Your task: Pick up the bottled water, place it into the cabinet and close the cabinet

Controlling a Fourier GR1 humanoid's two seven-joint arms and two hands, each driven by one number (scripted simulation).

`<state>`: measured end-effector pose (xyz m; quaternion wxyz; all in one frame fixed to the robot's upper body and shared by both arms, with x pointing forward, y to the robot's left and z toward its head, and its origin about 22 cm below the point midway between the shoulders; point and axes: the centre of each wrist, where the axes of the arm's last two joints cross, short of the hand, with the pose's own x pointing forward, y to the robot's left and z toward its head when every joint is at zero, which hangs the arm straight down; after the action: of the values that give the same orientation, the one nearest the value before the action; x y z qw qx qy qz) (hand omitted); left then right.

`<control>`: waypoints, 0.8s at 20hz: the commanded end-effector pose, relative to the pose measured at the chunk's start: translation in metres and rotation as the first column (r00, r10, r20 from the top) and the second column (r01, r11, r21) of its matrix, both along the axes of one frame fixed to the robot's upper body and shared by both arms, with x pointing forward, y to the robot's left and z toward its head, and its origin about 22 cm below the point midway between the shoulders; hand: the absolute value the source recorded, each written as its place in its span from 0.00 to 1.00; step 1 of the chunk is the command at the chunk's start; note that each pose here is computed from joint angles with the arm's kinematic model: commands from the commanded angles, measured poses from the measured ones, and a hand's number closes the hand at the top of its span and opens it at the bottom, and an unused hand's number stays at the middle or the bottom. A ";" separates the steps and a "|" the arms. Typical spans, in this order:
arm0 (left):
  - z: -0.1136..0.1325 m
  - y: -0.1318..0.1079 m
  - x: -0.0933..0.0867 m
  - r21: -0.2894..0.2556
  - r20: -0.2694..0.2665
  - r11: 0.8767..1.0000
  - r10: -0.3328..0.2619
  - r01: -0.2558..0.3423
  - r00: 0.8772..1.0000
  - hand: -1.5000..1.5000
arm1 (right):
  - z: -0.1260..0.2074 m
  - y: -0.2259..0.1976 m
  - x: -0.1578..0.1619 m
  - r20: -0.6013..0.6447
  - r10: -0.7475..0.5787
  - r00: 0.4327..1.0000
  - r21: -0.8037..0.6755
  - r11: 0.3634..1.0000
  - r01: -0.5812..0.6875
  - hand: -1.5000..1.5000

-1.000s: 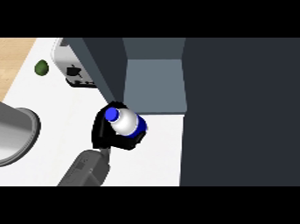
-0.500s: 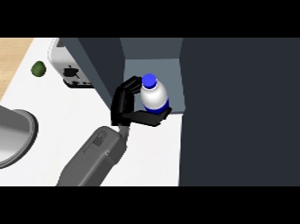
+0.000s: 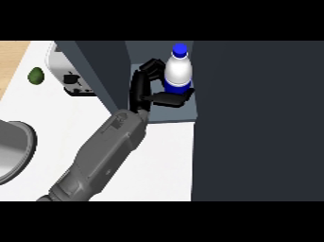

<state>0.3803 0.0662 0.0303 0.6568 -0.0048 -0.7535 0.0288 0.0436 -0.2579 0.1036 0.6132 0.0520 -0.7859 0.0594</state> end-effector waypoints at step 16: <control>-0.014 0.034 0.039 0.206 -0.037 0.944 0.272 -0.259 0.962 1.00 | 0.001 -0.008 0.001 0.069 0.035 0.997 0.079 0.996 -0.040 0.00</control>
<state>0.4182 0.0953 0.0204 0.6725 0.1494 -0.7245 0.0227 0.0453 -0.2619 0.0999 0.6012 0.0714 -0.7933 0.0641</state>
